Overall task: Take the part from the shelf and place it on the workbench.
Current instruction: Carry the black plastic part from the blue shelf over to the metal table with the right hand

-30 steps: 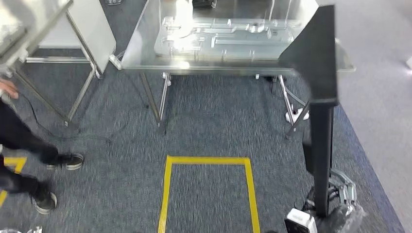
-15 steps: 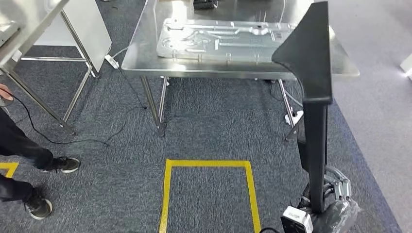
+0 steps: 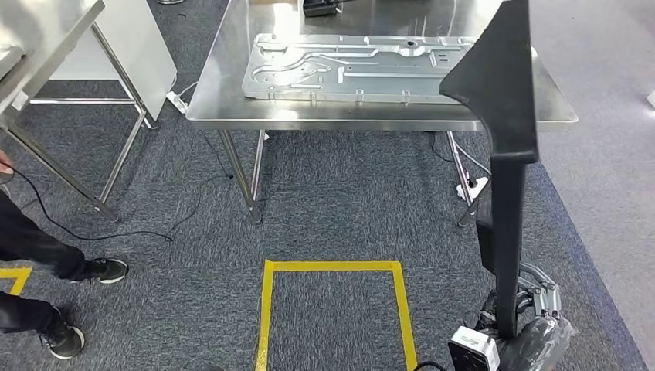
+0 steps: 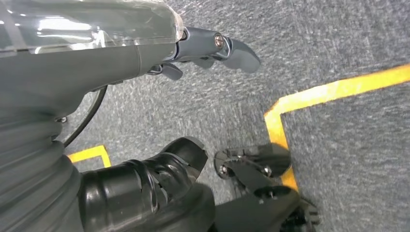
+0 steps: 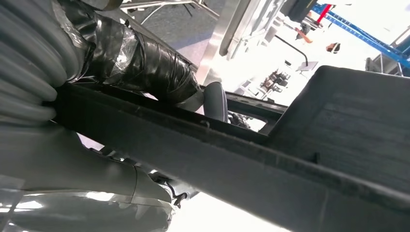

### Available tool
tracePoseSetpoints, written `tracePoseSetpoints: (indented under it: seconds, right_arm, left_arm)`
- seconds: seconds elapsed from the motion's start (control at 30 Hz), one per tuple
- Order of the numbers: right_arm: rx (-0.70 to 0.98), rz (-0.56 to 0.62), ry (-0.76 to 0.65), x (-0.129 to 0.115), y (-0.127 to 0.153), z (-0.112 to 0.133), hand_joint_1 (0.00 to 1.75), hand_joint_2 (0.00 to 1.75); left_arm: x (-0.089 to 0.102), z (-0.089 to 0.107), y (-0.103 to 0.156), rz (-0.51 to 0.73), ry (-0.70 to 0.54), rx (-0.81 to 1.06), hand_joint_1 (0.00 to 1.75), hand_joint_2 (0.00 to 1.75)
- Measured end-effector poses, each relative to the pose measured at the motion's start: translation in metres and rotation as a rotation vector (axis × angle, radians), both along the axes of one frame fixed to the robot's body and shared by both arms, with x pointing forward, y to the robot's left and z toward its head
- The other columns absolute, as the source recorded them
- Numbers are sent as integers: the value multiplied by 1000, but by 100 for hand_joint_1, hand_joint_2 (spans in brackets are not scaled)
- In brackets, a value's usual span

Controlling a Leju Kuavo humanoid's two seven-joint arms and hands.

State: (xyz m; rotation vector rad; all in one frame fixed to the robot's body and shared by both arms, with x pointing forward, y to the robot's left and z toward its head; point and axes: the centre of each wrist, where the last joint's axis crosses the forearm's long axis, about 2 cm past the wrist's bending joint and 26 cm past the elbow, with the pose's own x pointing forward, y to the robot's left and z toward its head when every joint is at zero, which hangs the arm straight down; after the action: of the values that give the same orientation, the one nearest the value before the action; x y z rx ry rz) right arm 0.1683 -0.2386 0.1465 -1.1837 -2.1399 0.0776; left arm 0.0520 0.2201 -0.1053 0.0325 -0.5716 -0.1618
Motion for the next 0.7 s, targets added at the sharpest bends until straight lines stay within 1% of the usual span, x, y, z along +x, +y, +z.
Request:
tracePoseSetpoints:
  seconds: [0.2,0.7]
  right_arm:
    - [2,1,4,0,1,-1,175,175]
    - [4,5,8,0,1,-1,175,175]
  left_arm:
    - [-4,-1,0,-1,8,0,0,175]
    - [-3,-1,1,-1,7,1,0,175]
